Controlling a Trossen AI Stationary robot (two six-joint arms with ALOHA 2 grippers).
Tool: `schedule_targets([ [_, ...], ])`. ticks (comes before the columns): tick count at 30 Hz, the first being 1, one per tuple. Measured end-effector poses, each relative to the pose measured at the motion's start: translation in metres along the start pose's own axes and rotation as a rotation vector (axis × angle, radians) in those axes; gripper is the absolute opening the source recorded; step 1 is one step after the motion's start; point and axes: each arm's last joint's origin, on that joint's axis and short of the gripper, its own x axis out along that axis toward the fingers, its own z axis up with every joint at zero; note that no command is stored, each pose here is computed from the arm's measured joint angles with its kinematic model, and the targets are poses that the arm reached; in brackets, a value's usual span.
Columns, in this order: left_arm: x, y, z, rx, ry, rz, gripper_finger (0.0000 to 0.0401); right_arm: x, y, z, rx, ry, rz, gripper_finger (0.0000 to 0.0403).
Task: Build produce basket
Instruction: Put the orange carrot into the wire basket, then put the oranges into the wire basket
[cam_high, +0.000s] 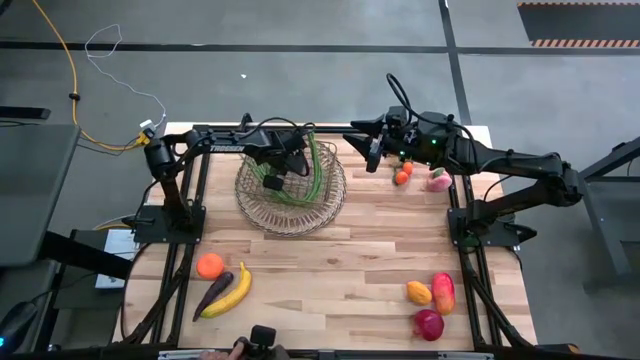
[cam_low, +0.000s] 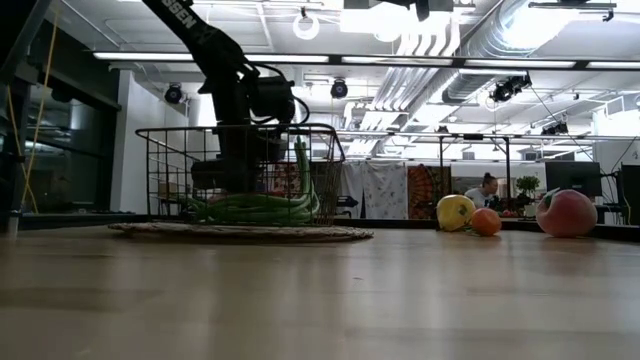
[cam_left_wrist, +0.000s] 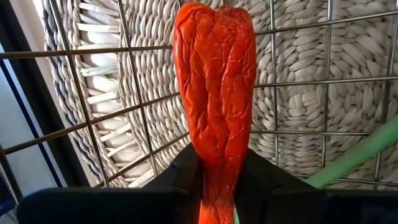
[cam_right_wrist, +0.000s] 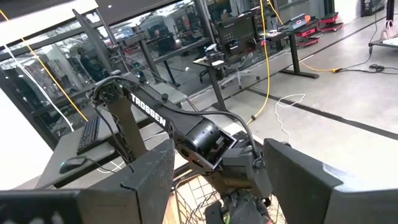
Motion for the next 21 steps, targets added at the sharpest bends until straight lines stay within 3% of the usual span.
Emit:
schedule_targets([
  [6, 0.000, 0.000, 0.000, -0.008, 0.003, 0.004, 0.0080, 0.000, 0.000, 0.000, 0.000, 0.000, 0.000, 0.0236],
  [21, -0.019, 0.010, 0.010, -0.117, -0.006, 0.021, 0.0223, 0.000, 0.000, 0.000, 0.000, 0.000, 0.000, 0.0236],
])
